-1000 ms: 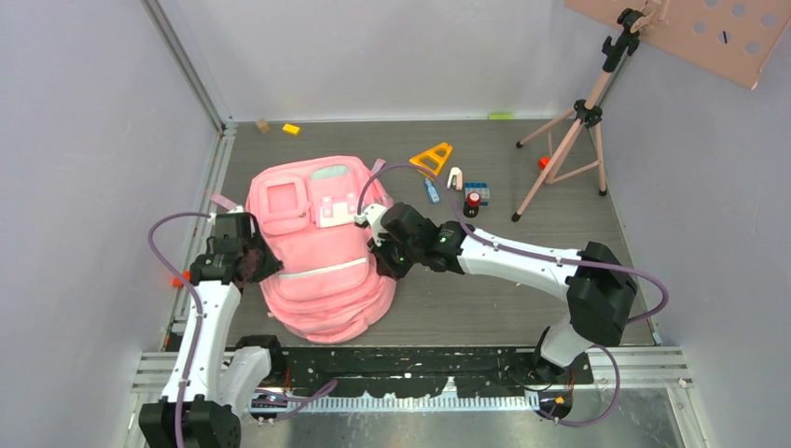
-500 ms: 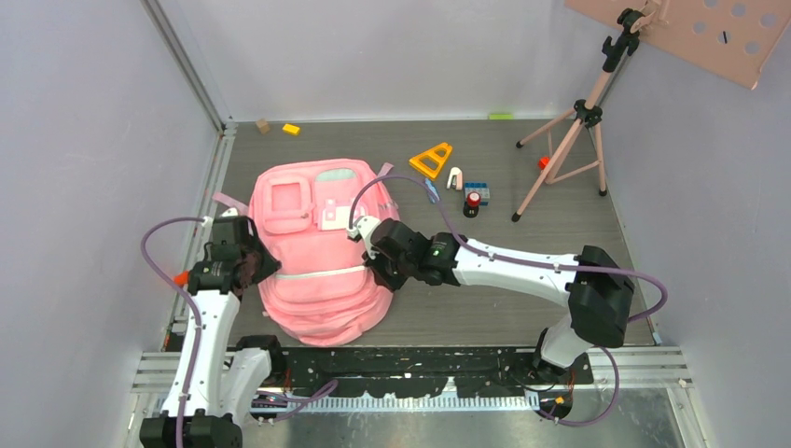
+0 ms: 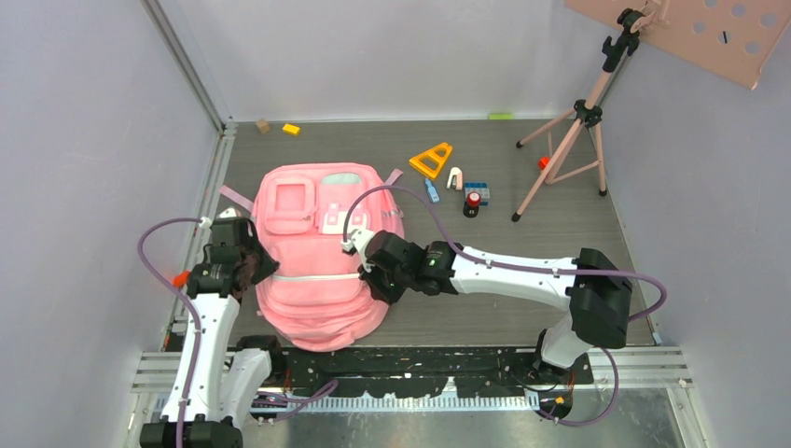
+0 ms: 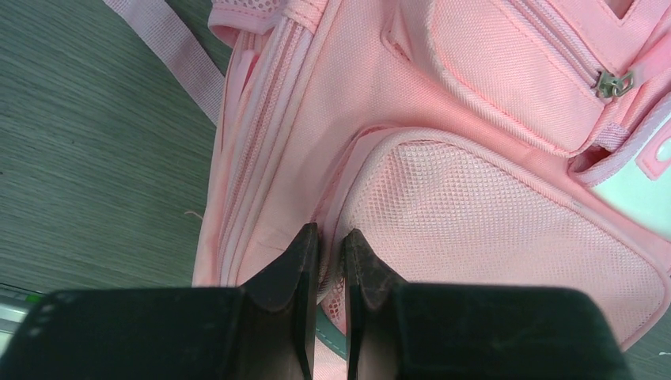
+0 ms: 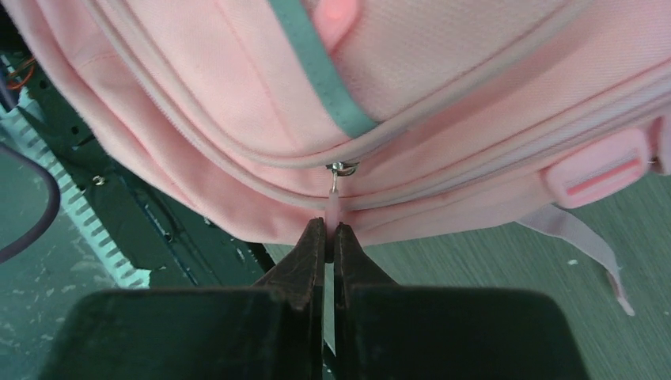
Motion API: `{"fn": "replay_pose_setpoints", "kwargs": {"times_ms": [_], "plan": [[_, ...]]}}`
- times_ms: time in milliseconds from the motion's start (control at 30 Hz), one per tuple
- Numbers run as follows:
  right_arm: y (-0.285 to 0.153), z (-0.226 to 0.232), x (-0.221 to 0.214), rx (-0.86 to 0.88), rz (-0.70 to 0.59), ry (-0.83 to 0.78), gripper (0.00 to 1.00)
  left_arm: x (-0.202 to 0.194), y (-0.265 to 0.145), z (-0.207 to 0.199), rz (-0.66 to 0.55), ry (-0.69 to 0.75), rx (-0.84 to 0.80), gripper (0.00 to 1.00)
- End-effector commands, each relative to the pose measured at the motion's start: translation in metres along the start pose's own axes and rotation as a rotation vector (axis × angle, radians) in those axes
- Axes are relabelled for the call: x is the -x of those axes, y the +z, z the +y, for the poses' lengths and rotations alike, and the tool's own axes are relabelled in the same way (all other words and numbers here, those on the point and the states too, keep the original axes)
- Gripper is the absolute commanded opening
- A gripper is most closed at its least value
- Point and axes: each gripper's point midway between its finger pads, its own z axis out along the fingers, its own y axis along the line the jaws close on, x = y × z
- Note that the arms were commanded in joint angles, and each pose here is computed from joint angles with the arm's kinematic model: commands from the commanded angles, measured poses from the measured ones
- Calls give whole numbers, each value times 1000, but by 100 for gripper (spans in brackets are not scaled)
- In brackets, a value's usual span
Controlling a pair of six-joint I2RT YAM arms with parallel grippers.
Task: Pack the student bag
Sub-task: Unzip the student bag at the center of the board.
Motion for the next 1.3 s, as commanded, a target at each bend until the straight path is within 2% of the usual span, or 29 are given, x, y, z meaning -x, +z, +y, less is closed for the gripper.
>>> {"fn": "replay_pose_setpoints", "kwargs": {"times_ms": [0,233,533,733,933,1267], "plan": [[-21,62,1,225,-8,-34,0,18,-8,-15,-69,-45,-54,0],[-19,81,1,269,-26,-12,0,17,-9,-14,-72,-55,-56,0],[6,82,48,206,-189,170,0,7,-9,-22,-38,-80,-111,0],[17,81,69,182,-242,191,0,-6,-5,-31,-9,-115,-179,0],[21,50,82,23,-300,216,0,-21,-2,-44,25,-128,-229,0],[11,-11,78,-90,-297,300,0,-58,15,-88,62,-7,-246,0]]}}
